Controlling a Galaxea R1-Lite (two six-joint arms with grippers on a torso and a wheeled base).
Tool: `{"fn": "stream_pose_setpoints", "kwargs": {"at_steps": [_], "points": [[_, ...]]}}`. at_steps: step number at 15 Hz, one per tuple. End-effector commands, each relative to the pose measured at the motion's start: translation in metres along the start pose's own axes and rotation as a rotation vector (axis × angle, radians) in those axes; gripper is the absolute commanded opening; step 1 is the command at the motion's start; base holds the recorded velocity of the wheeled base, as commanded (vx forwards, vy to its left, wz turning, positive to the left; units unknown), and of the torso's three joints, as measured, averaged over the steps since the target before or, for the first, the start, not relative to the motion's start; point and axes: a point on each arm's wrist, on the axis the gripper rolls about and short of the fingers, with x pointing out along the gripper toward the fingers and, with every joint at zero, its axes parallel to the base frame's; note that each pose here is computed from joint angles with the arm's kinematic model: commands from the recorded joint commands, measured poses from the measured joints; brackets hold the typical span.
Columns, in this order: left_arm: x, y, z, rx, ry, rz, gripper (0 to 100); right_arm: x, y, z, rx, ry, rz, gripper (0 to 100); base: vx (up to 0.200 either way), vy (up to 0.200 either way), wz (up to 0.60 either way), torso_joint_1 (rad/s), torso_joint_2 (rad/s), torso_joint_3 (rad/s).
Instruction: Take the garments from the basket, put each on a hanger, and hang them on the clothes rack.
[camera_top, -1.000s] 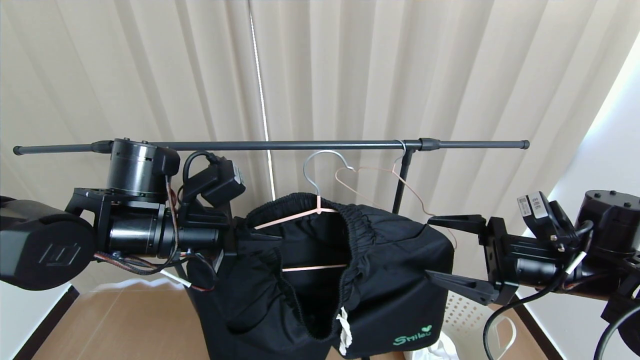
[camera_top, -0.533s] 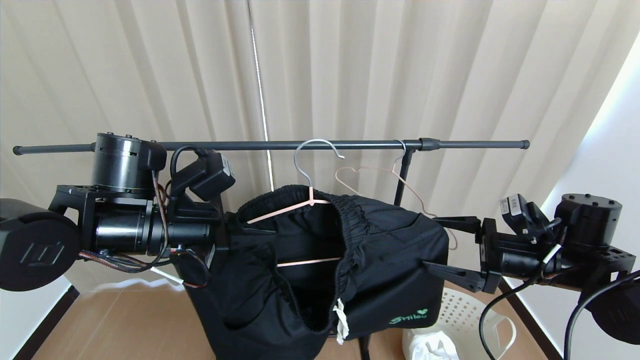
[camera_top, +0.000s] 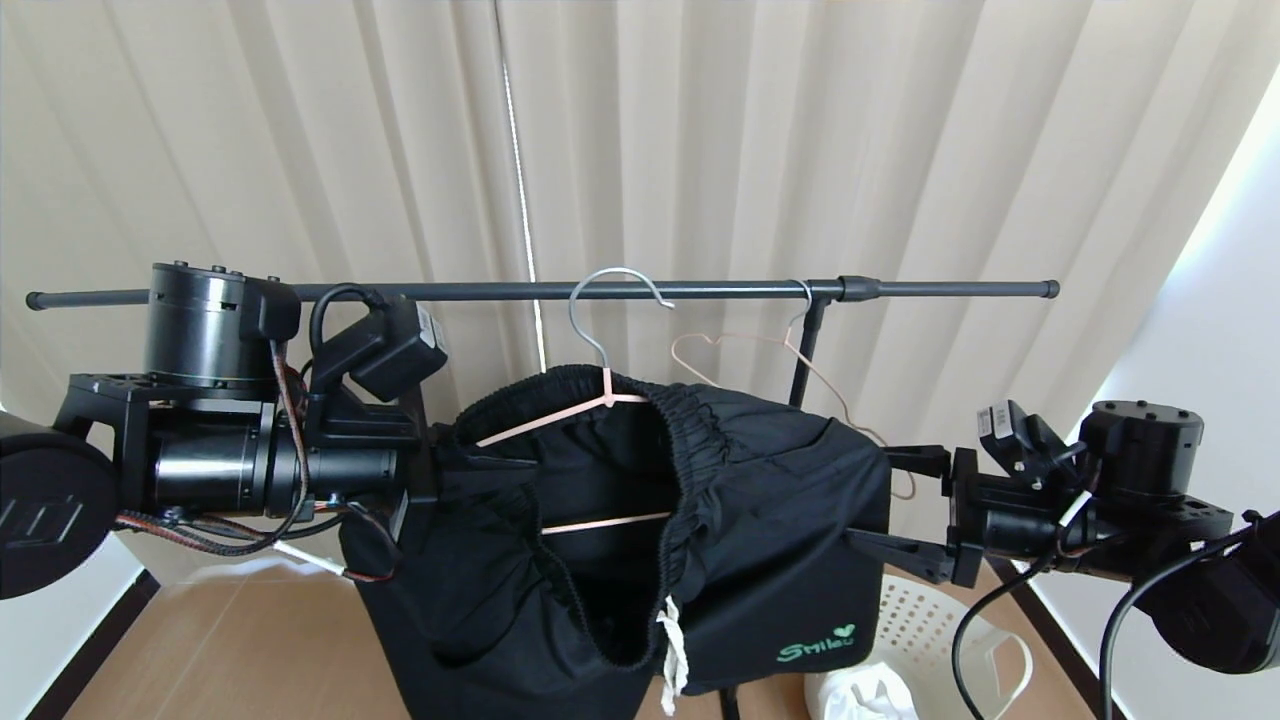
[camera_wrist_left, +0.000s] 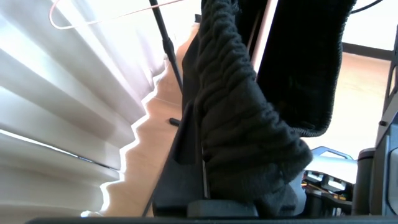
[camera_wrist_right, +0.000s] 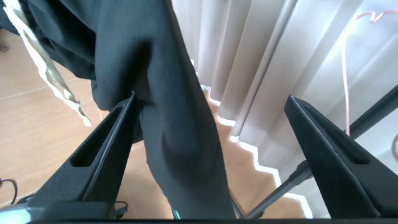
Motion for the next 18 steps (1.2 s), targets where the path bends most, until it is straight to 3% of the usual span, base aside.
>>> {"fn": "stream_pose_setpoints", "kwargs": {"at_steps": [1, 8, 9, 14, 18], "points": [[-0.001, 0.000, 0.001, -0.004, -0.003, 0.002, 0, 0.003, -0.002, -0.007, 0.015, 0.012, 0.004, 100, 0.000, 0.000, 0.00, 0.000, 0.00, 0.000], [-0.001, 0.000, 0.001, -0.026, -0.003, 0.002, 0, 0.005, -0.005, -0.009, 0.006, 0.016, 0.003, 100, 0.000, 0.000, 0.00, 0.000, 0.00, 0.000], [0.000, 0.000, 0.000, -0.029, 0.000, 0.000, 0, 0.005, -0.006, -0.009, 0.005, 0.015, 0.002, 0, 0.000, 0.000, 0.00, 0.000, 0.00, 0.000], [0.000, 0.000, 0.000, -0.029, 0.000, 0.000, 0, 0.005, -0.007, -0.008, 0.003, 0.013, -0.001, 0, 0.000, 0.000, 0.00, 0.000, 0.00, 0.000], [0.000, -0.003, -0.005, -0.040, 0.011, -0.006, 0, 0.004, -0.018, -0.009, 0.007, 0.007, -0.024, 0, 0.000, 0.000, 0.00, 0.000, 0.00, 0.000]]}}
